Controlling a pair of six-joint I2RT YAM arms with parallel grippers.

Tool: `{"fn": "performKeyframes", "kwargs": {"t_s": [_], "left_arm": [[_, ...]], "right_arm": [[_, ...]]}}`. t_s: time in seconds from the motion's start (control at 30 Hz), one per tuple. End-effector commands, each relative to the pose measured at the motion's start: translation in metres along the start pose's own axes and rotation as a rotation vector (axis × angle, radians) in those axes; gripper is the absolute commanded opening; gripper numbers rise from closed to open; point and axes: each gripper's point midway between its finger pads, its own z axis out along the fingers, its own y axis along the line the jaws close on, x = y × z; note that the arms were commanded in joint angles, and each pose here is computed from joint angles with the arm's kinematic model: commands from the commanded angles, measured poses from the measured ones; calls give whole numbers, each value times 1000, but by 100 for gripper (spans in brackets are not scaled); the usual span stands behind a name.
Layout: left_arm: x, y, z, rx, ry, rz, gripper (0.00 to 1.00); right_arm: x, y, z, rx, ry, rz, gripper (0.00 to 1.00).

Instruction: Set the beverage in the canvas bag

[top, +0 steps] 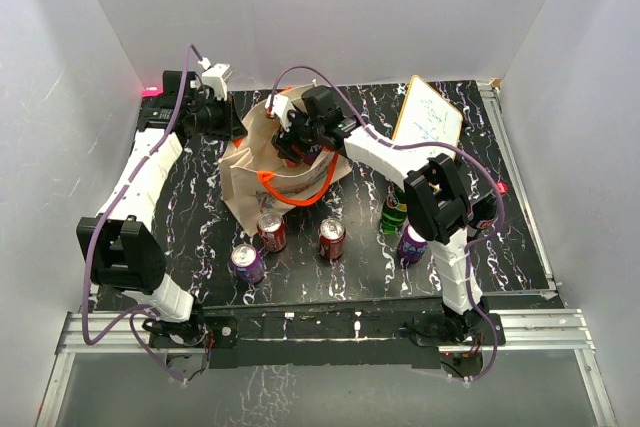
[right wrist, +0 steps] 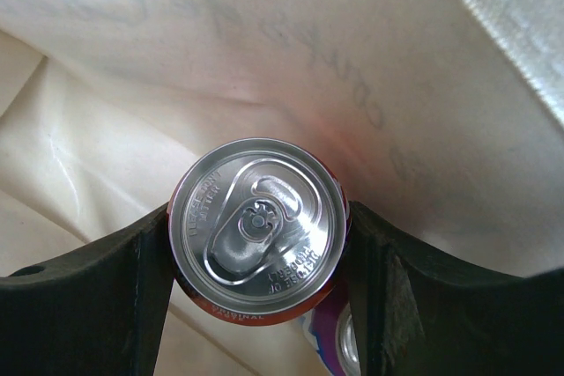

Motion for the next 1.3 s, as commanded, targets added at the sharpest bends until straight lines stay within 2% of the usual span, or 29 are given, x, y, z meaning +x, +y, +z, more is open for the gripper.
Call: {"fn": "performKeyframes", "kwargs": {"t_s": [0.0,0.13,0.37,0.77,0.87,1.07,1.27], "left_arm": [[-2,-9,-4,41,-5,15,0],[-2,-11,-4,51,-5,20,0],[-2,-13,-4,64,-5,19,0],[-4,-14,0,78,-5,15,0],[-4,-14,0,78,-5,13,0],[-4,-14,0,82,-7,12,0],[-3,-15,-1,84,-7,12,0]], "right_arm": [[-50,-29,-19,135,-76,-78,8],[-35,-32,-13,154,-54,-103,8],[-32,-29,-2,137,-100,-128,8],[-3,-34,11,122,-84,8,11],[2,-35,11,124,-73,9,17],[3,-36,6,126,-66,-3,40],[-8,-39,4,118,-82,-13,57]]}}
